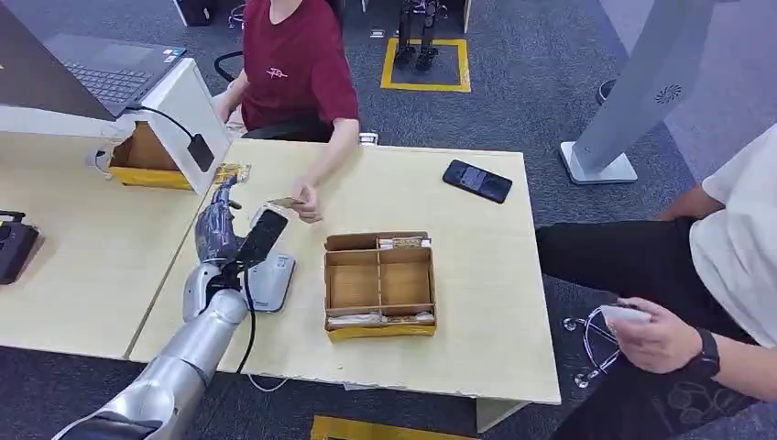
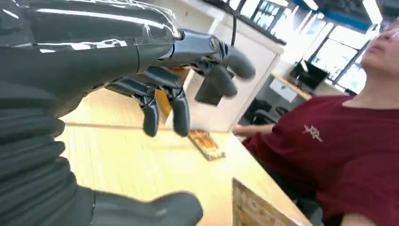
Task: Pass the card to the sensor for recognition and then transmit it.
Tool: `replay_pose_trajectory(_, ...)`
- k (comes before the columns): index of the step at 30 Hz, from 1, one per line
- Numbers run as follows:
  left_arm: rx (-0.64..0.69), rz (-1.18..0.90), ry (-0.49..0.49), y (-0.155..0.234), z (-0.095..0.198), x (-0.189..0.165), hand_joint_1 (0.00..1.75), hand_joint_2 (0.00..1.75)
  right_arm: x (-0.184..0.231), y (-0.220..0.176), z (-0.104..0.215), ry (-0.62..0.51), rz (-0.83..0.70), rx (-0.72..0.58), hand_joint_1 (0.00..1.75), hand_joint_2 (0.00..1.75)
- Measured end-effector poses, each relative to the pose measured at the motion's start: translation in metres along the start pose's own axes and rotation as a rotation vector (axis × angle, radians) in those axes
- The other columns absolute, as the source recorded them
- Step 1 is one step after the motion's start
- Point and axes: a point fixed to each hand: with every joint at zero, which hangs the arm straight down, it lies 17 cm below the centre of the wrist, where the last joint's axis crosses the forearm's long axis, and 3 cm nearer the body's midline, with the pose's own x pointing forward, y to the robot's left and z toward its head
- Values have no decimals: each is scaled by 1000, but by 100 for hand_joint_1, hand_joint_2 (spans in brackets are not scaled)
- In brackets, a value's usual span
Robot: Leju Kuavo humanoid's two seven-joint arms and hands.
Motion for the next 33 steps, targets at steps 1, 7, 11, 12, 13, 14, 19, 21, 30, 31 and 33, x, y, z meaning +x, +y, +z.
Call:
replay_pose_trajectory(1, 14, -23, -10, 6, 0, -3, 0, 175, 0, 0, 0, 0, -1, 0, 0, 0)
replay_pose_trajectory(7, 173, -99, 28, 72, 7, -67, 0, 175, 1, 1, 0, -10, -1, -2, 0, 0)
replay_pose_trajectory(11, 358, -49, 201, 138, 49, -159, 0, 175, -2, 5, 2, -11, -2, -4, 0, 0)
replay_pose_trajectory(12, 397, -43, 242, 150, 62, -176, 0, 175, -3, 7, 3, -8, -3, -2, 0, 0)
replay_pose_trajectory(13, 429, -42, 276, 162, 76, -191, 0, 175, -4, 7, 3, -8, -4, -1, 0, 0)
replay_pose_trajectory(14, 483, -24, 326, 175, 95, -208, 0, 175, -4, 7, 3, -9, -6, -2, 0, 0)
replay_pose_trajectory(19, 710, 323, 823, 196, 257, -320, 0, 175, -17, 22, 8, 17, -8, 14, 0, 0)
replay_pose_trajectory(21, 695, 346, 1015, 189, 334, -349, 0, 175, -23, 36, 12, 28, -8, 56, 0, 0)
replay_pose_trajectory(30, 487, 110, 1890, 92, 610, -332, 0, 175, -38, 106, 45, 202, -72, 424, 0, 175)
replay_pose_trajectory(31, 441, 111, 1958, 77, 624, -319, 0, 175, -38, 109, 47, 219, -89, 448, 0, 175)
replay_pose_trajectory(33, 368, 141, 2038, 49, 644, -294, 0, 175, -37, 113, 51, 232, -126, 477, 0, 175)
